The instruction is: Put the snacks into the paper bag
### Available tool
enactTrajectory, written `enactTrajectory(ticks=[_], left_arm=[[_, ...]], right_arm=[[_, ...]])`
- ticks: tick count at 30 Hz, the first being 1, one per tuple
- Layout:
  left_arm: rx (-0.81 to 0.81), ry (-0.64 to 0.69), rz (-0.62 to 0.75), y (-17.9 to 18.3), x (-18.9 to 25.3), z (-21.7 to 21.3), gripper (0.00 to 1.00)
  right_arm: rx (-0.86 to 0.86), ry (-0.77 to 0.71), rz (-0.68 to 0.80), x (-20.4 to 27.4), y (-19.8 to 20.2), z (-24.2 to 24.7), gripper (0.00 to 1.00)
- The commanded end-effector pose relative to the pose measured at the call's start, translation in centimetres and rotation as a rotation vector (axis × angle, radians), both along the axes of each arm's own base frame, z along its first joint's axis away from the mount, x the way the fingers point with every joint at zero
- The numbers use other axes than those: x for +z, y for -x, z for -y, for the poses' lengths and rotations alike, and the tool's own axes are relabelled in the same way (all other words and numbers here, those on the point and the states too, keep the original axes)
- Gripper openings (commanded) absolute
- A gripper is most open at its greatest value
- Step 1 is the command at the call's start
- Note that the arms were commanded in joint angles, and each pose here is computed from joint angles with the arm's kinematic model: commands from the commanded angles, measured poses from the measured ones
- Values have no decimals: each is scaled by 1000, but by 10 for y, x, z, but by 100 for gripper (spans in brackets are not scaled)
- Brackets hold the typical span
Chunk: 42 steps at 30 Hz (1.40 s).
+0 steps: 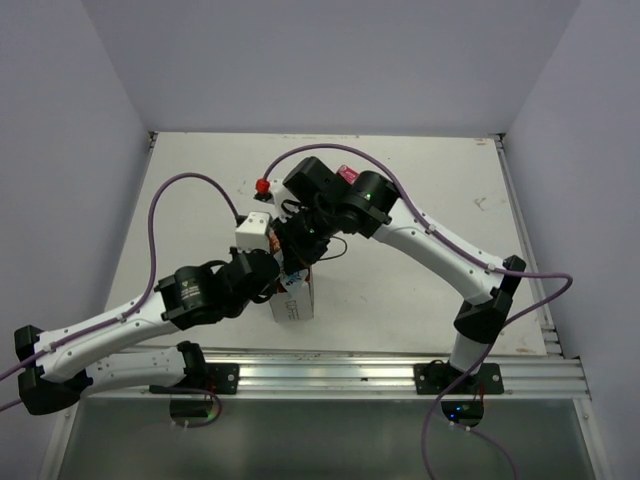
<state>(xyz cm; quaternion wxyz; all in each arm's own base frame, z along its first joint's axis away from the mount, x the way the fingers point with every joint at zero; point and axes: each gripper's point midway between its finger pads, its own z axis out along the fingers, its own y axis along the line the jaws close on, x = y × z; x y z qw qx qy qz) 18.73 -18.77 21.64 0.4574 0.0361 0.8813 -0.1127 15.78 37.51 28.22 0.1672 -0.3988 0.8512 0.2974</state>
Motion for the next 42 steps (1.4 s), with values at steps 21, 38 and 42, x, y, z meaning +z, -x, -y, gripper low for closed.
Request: enactTrajectory(ticks=[21, 38, 42], left_arm=[[27, 54, -8, 6, 5, -8, 0], [17, 64, -5, 8, 6, -10, 0], [19, 65, -1, 8, 5, -12, 0]], right_arm=[[-2, 16, 136, -34, -43, -41, 0], [-35, 108, 151, -70, -62, -48, 0], [-18, 168, 118, -93, -48, -30, 0]])
